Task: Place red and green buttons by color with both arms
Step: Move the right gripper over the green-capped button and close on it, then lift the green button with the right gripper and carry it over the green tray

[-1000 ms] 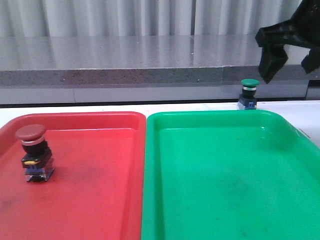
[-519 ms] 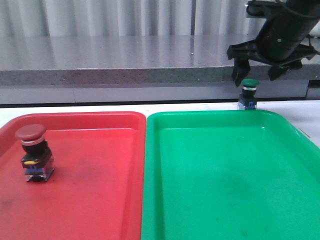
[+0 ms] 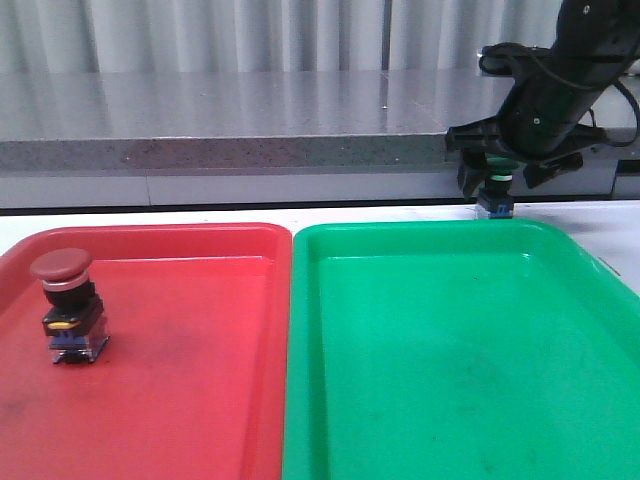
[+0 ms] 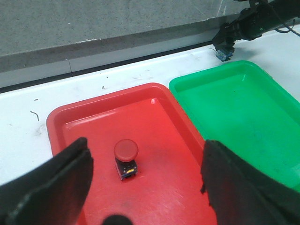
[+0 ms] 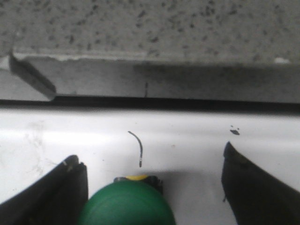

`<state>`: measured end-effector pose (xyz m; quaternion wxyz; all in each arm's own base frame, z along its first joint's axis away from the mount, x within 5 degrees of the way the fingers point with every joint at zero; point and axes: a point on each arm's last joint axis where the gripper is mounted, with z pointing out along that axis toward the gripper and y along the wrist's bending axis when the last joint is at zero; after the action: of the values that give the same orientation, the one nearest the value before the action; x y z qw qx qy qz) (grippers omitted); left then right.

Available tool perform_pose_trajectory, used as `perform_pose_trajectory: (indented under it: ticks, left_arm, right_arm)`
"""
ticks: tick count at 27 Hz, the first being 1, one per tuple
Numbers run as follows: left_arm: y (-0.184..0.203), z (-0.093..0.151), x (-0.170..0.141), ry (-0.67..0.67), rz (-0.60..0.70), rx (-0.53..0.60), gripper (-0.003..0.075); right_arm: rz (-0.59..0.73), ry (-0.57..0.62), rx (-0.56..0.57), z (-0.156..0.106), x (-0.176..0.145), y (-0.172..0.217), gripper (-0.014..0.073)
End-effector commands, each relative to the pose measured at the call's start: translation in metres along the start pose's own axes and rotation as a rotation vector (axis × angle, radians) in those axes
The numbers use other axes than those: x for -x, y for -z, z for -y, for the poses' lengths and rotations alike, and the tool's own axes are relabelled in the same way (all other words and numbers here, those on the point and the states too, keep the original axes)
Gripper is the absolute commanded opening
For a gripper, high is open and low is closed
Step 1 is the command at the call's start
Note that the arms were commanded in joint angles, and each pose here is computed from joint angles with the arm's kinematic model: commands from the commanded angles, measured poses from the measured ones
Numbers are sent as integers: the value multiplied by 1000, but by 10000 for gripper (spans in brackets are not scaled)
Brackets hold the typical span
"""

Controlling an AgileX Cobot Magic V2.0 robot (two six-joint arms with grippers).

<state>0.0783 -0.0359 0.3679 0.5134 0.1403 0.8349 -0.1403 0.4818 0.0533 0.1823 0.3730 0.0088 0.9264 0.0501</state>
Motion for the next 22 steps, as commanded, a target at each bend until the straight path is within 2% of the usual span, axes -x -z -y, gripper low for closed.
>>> perform_pose_trajectory:
  ticks: [1, 6, 9, 22]
  left_arm:
    - [4, 2, 13, -2, 89, -15, 481]
    - [4, 2, 13, -2, 89, -15, 481]
    - [4, 2, 13, -2, 89, -15, 481]
    - [4, 2, 13, -2, 89, -15, 481]
  right_arm:
    - [155, -2, 14, -2, 34, 30, 477]
    - [169, -2, 16, -2, 38, 32, 325]
    - [165, -1, 16, -3, 42, 36, 281]
    - [138, 7, 19, -8, 61, 85, 258]
